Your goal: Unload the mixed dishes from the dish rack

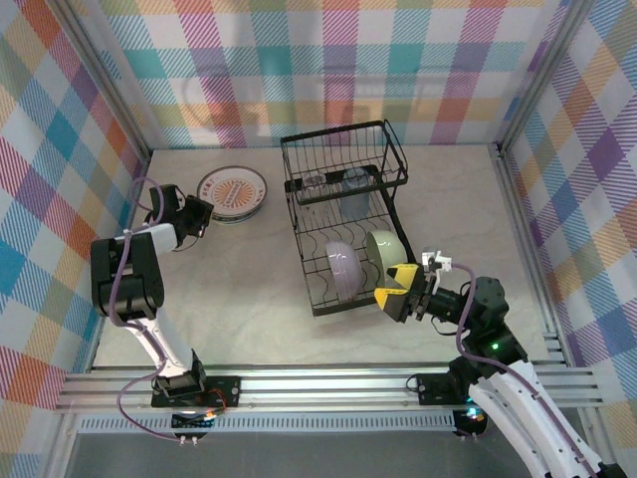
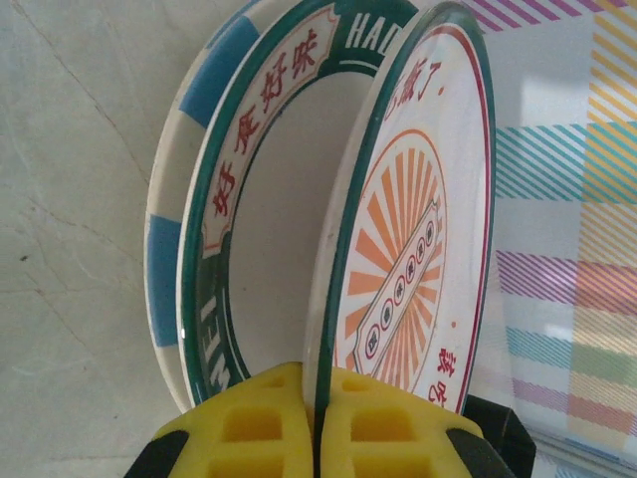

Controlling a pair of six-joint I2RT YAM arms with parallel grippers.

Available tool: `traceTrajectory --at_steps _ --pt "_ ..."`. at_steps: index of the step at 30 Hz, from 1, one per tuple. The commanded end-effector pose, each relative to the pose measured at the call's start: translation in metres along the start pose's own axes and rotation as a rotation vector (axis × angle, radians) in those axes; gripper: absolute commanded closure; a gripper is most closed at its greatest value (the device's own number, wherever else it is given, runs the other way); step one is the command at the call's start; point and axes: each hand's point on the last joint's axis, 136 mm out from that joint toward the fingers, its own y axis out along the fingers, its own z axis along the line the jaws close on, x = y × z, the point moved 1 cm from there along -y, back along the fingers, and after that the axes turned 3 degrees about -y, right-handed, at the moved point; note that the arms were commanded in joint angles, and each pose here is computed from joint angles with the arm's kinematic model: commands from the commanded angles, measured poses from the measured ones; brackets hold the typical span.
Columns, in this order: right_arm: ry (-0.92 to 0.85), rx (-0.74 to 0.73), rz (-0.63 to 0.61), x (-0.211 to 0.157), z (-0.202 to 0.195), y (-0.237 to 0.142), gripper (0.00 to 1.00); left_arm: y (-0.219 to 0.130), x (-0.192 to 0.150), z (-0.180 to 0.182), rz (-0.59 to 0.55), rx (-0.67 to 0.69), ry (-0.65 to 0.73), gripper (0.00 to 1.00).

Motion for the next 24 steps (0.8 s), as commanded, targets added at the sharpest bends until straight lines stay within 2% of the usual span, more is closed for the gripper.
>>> traceTrajectory --at_steps 1,10,15,24 --pt "-0.053 0.012 -0.022 0.006 0.004 0.001 0.01 -0.003 0.021 -0.028 -0.049 -0.09 0.058 1.0" --pt "-0.061 0.009 -0.017 0.005 0.004 0.002 0.01 0.004 0.025 -0.025 -0.046 -0.074 0.056 1.0" --pt "-0.063 0.004 -0.015 0.005 0.004 0.003 0.01 0.007 0.025 -0.024 -0.039 -0.069 0.055 0.91" --pt "-0.068 0.0 -0.013 0.004 0.003 0.003 0.01 0.008 0.025 -0.022 -0.035 -0.057 0.056 0.85"
